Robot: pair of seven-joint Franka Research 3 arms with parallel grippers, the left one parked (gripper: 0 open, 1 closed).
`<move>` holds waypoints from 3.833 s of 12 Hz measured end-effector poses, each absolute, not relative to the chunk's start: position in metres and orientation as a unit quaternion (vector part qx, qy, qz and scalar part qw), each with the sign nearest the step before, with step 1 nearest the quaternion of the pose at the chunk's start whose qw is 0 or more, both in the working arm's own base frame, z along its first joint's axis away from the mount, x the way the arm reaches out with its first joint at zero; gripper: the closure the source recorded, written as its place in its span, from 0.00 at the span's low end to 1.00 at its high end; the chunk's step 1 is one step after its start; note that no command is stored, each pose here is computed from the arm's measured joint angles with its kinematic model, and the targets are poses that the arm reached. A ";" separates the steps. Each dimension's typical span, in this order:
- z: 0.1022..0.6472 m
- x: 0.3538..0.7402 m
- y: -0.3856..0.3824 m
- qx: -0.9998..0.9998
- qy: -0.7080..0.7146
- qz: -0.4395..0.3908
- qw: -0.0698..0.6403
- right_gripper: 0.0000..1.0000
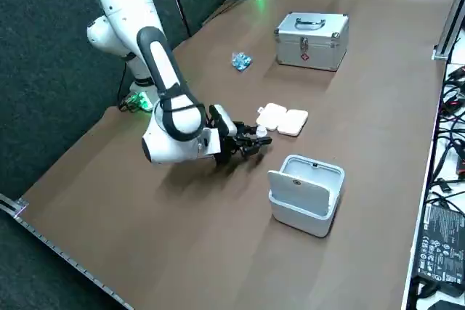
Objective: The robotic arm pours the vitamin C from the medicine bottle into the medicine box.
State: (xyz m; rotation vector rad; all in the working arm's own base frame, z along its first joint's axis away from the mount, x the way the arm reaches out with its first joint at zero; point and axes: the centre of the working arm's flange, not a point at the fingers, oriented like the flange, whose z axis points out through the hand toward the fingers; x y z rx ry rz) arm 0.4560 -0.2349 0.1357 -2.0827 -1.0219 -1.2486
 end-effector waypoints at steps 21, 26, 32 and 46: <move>0.094 0.448 -0.245 -0.781 -0.335 -0.465 0.247 0.15; 0.106 0.448 -0.258 -0.791 -0.337 -0.460 0.222 0.00; 0.104 0.423 -0.251 -0.801 -0.322 -0.450 0.227 0.00; 0.203 0.432 -0.266 -0.832 -0.355 -0.376 0.201 0.00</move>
